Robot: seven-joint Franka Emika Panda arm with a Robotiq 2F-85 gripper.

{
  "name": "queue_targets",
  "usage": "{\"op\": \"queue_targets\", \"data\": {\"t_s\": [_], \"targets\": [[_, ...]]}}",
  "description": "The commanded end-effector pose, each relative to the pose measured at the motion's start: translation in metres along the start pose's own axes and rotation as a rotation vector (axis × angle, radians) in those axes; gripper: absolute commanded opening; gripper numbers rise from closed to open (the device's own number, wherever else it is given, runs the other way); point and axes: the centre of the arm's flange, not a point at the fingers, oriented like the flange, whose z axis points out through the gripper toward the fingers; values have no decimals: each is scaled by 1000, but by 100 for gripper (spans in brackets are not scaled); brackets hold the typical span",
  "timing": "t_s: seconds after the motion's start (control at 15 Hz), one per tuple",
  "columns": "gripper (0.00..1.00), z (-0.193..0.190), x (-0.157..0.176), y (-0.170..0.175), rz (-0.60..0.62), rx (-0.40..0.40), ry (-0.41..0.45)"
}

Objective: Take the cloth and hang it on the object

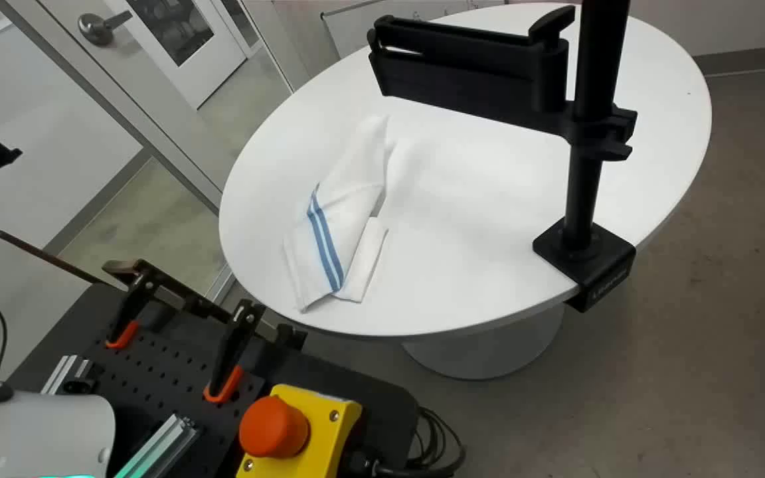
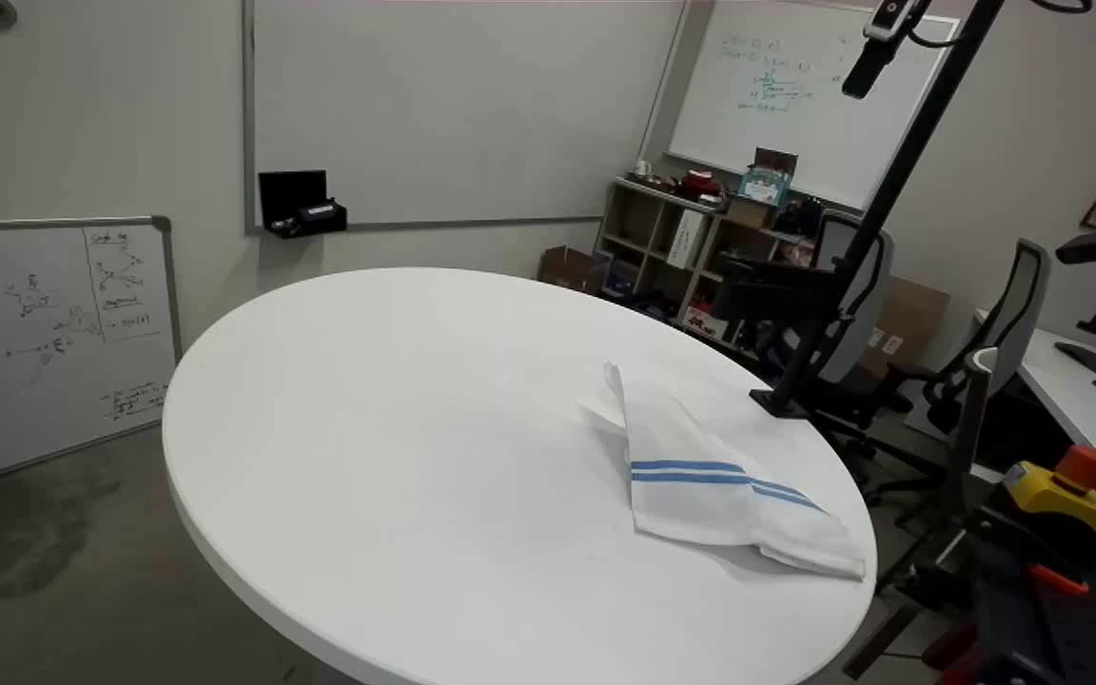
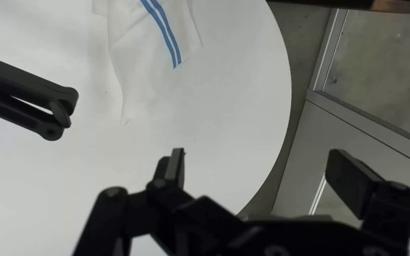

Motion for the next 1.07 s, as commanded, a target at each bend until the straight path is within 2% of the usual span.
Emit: {"op": "queue_targets", "data": {"t_s": [0.0, 0.53, 0.8, 1.0], "targets": [[100, 0, 0, 0, 0, 0, 0], [100, 0, 0, 0, 0, 0, 0], [100, 26, -2, -7, -50, 9, -88], [100, 62, -5, -15, -98, 3, -182]]}}
